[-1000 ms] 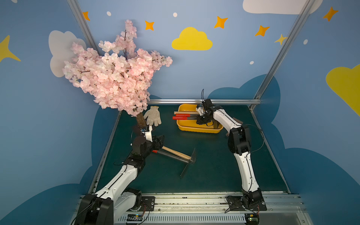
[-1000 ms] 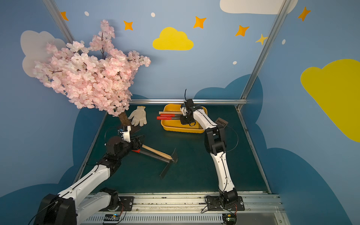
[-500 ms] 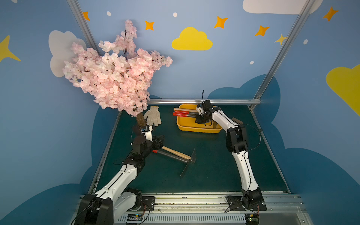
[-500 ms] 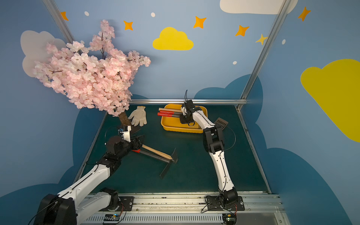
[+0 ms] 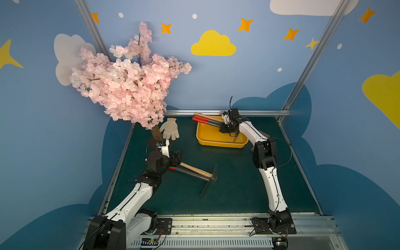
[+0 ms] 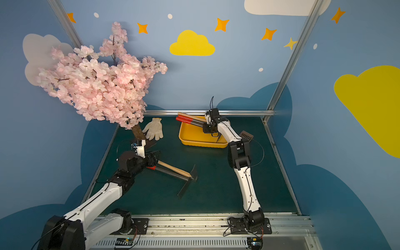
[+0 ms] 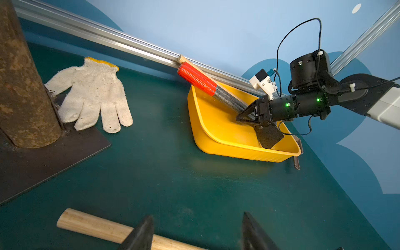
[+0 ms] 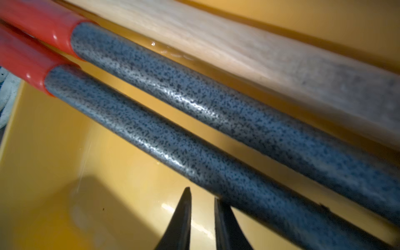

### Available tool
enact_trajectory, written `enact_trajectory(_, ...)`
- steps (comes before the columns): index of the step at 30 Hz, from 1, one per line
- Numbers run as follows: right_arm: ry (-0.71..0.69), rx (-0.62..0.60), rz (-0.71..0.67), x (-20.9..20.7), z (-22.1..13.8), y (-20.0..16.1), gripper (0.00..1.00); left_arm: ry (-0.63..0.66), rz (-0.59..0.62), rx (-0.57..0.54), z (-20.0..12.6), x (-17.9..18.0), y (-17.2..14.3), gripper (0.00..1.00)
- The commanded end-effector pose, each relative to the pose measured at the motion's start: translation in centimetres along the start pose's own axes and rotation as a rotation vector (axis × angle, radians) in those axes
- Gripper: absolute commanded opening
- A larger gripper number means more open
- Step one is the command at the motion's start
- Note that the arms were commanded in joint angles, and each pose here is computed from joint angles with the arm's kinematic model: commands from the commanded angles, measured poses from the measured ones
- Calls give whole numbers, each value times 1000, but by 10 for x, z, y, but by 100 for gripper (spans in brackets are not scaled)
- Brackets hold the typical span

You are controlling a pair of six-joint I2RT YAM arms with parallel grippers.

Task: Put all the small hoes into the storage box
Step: Adjust the hoe in the storage box.

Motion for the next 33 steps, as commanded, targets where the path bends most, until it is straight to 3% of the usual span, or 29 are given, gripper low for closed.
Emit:
enact_trajectory(1,17,-60,-49,10,-23,14,21,-5,4,-21,-4,-3,7,65)
enact_trajectory(10,37,-90,-132,45,-86,16,22,-15,-13,-27,-4,-1,2,65)
enact_trajectory(17,-69,-25,-112,45,-114,-3,22,-30,-26,-23,0,0,-3,65)
enact_trajectory(27,-146,72,-75,29,-75,-13,22,-74,-31,-19,10,-6,1,65)
enact_trajectory(33,-275,121,-73,7,-39,-6,22,-126,-6,-10,26,-25,19,65)
Point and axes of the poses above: each gripper's point midway between its finger pads, its own z axis out along the fingers, its own x axis along the line the jaws close on, y = z × x, the point moved 6 cm from there along -z, back along the fingers, and after that the axes turned 7 degrees about -z, right-handed, at the moved point
